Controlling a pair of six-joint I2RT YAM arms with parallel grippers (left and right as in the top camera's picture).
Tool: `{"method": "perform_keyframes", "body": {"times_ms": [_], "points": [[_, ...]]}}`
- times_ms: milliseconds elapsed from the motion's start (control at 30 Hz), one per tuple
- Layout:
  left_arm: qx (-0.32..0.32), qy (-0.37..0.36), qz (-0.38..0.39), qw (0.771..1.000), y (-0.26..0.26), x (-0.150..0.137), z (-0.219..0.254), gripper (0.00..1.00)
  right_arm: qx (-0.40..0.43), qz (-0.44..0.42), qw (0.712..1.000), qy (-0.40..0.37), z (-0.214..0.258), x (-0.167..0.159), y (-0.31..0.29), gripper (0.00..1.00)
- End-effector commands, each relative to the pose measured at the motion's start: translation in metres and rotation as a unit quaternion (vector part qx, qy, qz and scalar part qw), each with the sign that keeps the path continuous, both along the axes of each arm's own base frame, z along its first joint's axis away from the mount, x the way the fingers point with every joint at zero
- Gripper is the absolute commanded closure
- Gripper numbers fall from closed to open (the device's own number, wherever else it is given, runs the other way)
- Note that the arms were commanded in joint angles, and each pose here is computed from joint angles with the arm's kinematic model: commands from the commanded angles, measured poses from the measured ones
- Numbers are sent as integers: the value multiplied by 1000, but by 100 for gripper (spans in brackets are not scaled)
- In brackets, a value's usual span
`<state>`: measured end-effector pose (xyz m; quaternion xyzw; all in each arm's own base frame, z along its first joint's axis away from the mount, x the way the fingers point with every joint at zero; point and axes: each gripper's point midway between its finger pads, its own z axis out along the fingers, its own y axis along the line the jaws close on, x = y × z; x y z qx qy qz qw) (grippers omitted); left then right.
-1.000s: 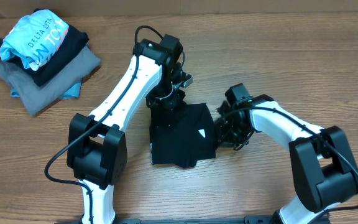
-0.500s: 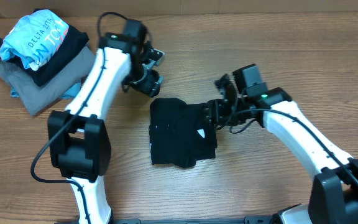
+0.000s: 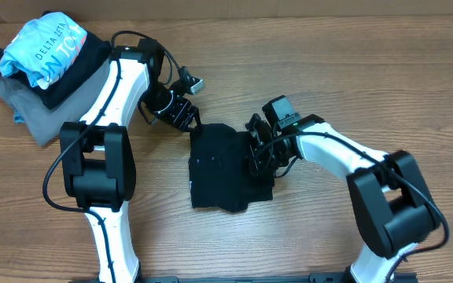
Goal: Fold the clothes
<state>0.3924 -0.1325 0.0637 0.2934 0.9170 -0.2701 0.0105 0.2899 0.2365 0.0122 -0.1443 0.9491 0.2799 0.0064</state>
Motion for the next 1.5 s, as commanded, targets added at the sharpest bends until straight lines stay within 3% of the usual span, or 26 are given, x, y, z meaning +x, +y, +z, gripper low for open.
{"method": "perform_keyframes", "body": {"times_ms": [0, 133, 300, 433, 533, 733, 900, 967, 1067, 1133, 1167, 1367, 1467], "points": [[-23, -17, -14, 999, -6, 2, 7, 33, -39, -4, 999, -8, -17, 6, -9, 96], [-22, -22, -18, 999, -6, 3, 6, 33, -120, -49, 991, -11, -32, 12, -35, 96], [-22, -23, -18, 999, -6, 4, 6, 31, -271, -100, 956, -44, -42, 25, -98, 96], [-23, -23, -20, 999, -6, 4, 6, 25, -304, -132, 941, -61, -40, 40, -127, 96], [-32, -24, -22, 999, -10, 4, 7, 20, -290, -156, 941, -72, -39, 55, -137, 96], [-83, -56, -70, 993, -41, 3, 11, 19, -288, -186, 937, -71, -25, 75, -162, 96], [-113, -79, -102, 985, -75, -2, 2, 20, -240, -147, 958, -63, -20, 76, -148, 95], [-111, -90, -110, 984, -86, -2, -4, 28, -242, -146, 958, -59, -20, 74, -149, 95], [-94, -84, -96, 987, -97, -2, -9, 32, -247, -145, 957, -44, -16, 68, -151, 96], [-73, -79, -95, 990, -94, -4, -11, 44, -241, -144, 959, -37, 13, 68, -149, 96], [-67, -76, -86, 991, -90, -2, -10, 45, -234, -145, 961, -42, 27, 70, -147, 96], [-63, -53, -28, 996, -66, 11, 13, 43, -60, -138, 988, -40, 100, 68, -86, 96], [-60, -48, -16, 997, -55, 15, 25, 41, -2, -132, 991, -10, 107, 60, -58, 96]]}}
